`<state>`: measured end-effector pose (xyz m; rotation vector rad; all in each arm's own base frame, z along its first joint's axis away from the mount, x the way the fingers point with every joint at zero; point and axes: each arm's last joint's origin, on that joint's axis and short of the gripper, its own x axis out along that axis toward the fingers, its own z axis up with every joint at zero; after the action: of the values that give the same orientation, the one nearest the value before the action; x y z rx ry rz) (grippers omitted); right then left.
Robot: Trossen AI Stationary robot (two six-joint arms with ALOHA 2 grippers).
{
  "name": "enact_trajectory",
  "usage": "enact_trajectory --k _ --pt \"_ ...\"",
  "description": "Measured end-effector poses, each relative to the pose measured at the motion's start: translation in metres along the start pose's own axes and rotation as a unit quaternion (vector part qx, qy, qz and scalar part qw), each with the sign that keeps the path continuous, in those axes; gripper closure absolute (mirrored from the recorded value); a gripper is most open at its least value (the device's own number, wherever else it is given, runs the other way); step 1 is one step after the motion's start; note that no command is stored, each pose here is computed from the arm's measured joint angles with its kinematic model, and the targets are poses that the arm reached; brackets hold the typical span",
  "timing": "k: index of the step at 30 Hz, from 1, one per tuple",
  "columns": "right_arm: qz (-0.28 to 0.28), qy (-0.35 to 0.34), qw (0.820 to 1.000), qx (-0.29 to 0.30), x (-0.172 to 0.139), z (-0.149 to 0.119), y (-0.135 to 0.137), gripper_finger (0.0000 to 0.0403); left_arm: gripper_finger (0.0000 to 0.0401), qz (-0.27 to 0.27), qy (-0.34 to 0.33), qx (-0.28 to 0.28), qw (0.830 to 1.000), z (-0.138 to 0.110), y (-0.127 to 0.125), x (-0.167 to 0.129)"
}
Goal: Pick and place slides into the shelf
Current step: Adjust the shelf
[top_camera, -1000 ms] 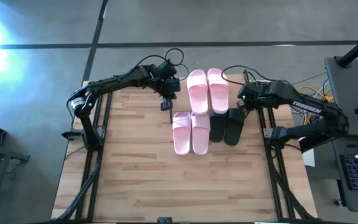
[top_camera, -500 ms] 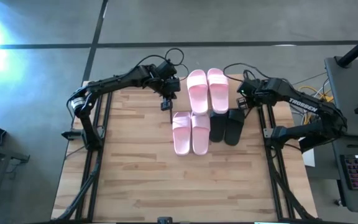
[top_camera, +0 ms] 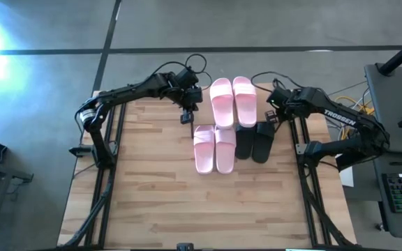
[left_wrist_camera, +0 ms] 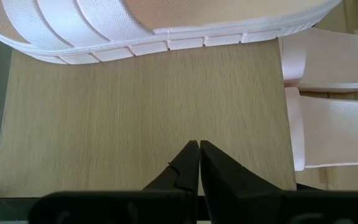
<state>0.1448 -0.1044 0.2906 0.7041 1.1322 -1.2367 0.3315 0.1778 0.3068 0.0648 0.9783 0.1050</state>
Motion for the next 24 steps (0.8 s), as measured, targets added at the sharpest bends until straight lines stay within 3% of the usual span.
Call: enact_trajectory --k 5,24 --pt "0.001 0.008 1.0 0.016 -0.001 -0.001 -0.001 0.0367 0.0401 0.0 -0.001 0.0 1.0 0.0 0.0 0.0" --pt "0.033 0.048 0.998 0.016 -0.012 -0.021 0.005 0.0354 0.0401 0.005 0.006 0.001 1.0 -0.002 0.002 0.0"
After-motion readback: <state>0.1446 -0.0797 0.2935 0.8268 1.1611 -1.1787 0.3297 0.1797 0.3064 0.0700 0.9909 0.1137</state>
